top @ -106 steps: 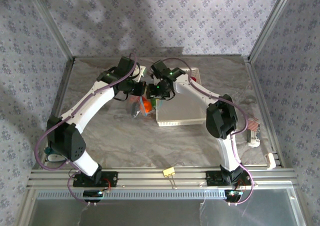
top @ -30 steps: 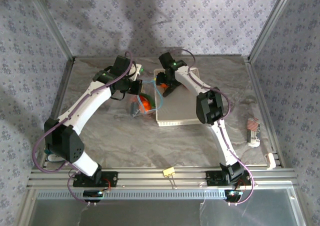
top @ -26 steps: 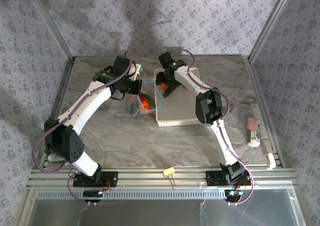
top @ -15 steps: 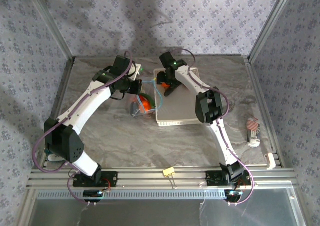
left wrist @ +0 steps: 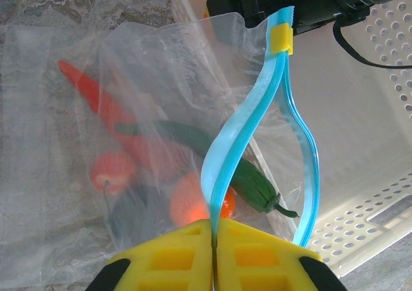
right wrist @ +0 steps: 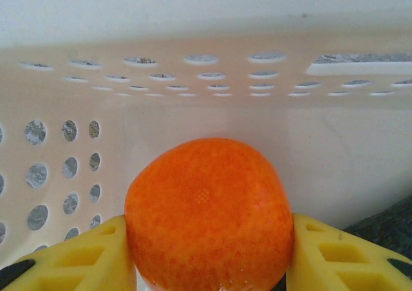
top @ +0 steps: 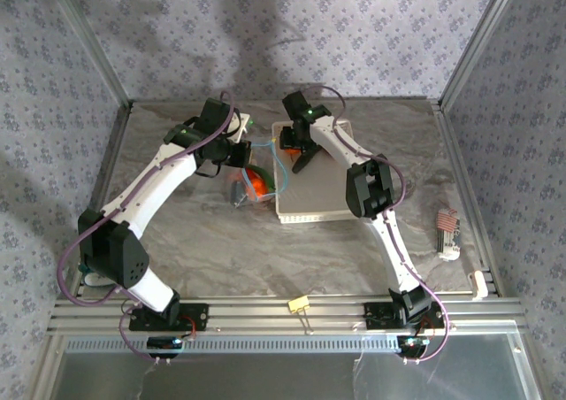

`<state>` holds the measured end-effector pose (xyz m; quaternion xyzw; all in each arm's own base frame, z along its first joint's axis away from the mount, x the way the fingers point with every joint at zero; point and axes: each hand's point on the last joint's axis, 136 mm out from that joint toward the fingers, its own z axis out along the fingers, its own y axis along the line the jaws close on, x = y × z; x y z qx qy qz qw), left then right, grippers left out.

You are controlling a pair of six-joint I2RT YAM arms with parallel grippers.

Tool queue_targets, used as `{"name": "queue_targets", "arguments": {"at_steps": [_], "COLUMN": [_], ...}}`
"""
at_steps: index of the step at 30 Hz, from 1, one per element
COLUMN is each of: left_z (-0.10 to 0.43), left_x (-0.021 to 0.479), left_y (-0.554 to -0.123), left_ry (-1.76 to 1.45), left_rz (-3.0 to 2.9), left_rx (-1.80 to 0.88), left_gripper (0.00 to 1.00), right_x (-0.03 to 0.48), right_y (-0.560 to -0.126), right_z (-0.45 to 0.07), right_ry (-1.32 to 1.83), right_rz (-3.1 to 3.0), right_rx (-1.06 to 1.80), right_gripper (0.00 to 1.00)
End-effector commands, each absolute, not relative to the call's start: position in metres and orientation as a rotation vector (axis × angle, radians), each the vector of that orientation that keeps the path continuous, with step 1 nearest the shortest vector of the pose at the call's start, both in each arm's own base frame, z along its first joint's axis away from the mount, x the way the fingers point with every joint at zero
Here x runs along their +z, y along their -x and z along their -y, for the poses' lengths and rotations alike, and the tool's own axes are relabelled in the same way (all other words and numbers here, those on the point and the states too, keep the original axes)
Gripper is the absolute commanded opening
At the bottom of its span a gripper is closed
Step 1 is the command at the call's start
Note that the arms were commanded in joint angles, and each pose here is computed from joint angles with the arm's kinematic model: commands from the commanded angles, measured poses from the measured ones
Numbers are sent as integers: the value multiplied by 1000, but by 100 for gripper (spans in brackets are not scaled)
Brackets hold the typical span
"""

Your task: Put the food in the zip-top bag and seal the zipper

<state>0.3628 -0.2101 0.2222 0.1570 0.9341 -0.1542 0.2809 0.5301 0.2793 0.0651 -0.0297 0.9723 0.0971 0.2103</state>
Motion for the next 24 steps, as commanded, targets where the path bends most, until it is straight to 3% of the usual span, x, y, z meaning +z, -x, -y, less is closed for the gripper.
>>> {"name": "queue_targets", "arguments": {"at_steps": [1, 14, 24], "left_z": [210, 211, 216], "left_x": [231, 225, 222], "left_y": [-362, -365, -374], "left_ry": [-431, -434, -445], "left_rz": [-2494, -2503, -2505], "left_rx": [-423, -418, -422], "left_gripper": [10, 10, 10], "right_x": [69, 163, 221], "right_y": [-523, -509, -455], "right_z": [-272, -256, -231], "right_ry": [93, 107, 130], "right_rz": [-2728, -2565, -2475], "right_rx": [255, 280, 309], "right_gripper": [46, 46, 46]}}
